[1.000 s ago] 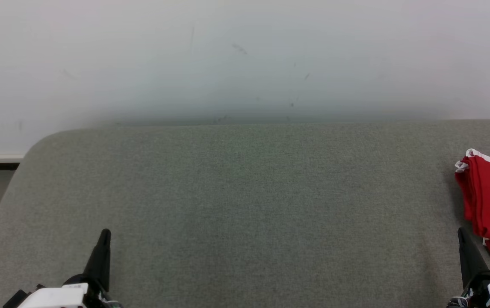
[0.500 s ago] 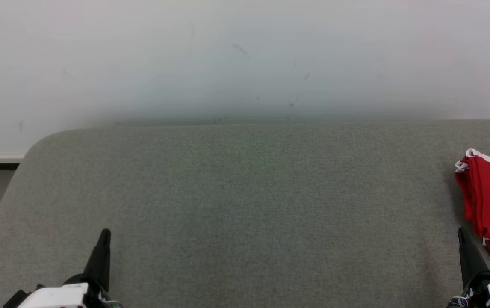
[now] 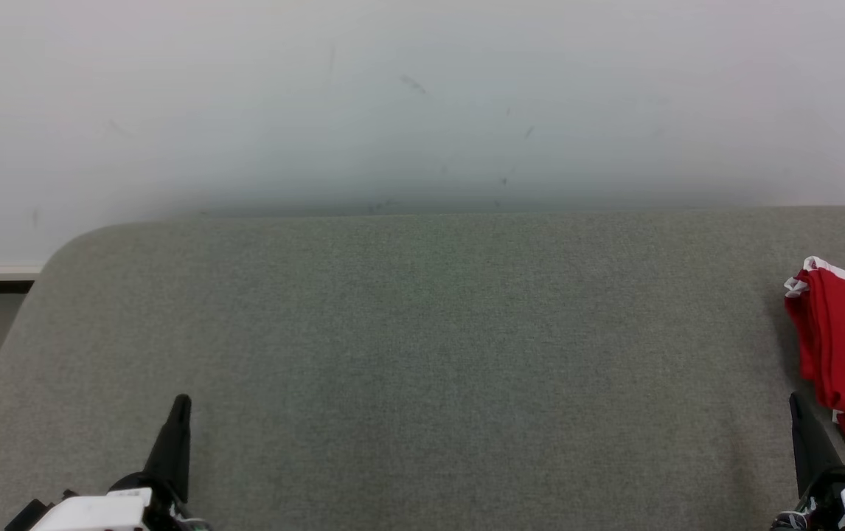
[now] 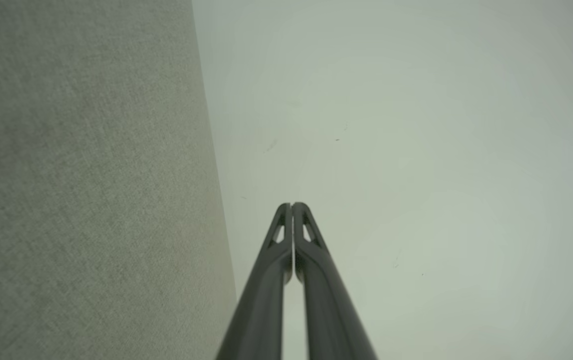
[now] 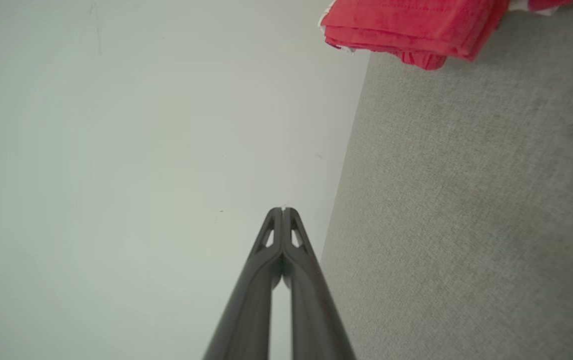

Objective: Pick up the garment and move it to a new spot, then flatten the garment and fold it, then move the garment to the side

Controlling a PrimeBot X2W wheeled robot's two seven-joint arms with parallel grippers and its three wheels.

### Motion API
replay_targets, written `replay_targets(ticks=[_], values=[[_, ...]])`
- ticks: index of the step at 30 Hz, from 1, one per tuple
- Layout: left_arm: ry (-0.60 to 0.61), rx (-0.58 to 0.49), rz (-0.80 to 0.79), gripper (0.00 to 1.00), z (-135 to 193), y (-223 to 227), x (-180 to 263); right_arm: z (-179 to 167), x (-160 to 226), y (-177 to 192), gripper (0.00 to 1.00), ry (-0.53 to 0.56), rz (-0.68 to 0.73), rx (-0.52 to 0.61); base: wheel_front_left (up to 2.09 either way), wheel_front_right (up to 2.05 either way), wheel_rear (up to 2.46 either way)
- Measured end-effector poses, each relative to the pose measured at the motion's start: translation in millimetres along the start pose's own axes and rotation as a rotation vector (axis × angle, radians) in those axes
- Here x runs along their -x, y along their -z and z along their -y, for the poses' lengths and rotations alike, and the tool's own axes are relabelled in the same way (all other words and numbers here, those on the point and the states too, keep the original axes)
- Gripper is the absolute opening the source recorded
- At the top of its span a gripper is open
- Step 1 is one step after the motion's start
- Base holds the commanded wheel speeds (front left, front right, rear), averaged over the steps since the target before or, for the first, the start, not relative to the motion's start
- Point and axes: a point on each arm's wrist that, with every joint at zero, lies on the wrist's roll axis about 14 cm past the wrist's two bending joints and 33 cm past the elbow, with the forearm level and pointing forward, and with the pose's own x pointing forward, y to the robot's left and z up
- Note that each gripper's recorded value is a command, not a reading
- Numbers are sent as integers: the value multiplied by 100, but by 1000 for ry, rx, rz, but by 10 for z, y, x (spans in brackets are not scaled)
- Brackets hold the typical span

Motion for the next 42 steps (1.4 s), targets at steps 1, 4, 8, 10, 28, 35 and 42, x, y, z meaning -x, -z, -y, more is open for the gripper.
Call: replay_targets(ticks=[1, 4, 8, 10, 28, 35, 42], values=[[0, 0, 0, 0, 0, -1, 0, 0, 0, 0, 0, 0, 0, 0, 0, 0, 0], [0, 0, 0, 0, 0, 0, 0, 0, 0, 0, 0, 0, 0, 0, 0, 0, 0], [0, 0, 0, 0, 0, 0, 0, 0, 0, 0, 0, 0, 0, 0, 0, 0, 0], [0, 0, 0, 0, 0, 0, 0, 0, 0, 0, 0, 0, 0, 0, 0, 0, 0], [0, 0, 0, 0, 1, -1, 0, -1, 0, 0, 0, 0, 0, 0, 0, 0, 0], [0, 0, 0, 0, 0, -1, -1, 0, 0, 0, 0, 0, 0, 0, 0, 0, 0], [0, 0, 0, 0, 0, -1, 0, 0, 0, 0, 0, 0, 0, 0, 0, 0, 0]])
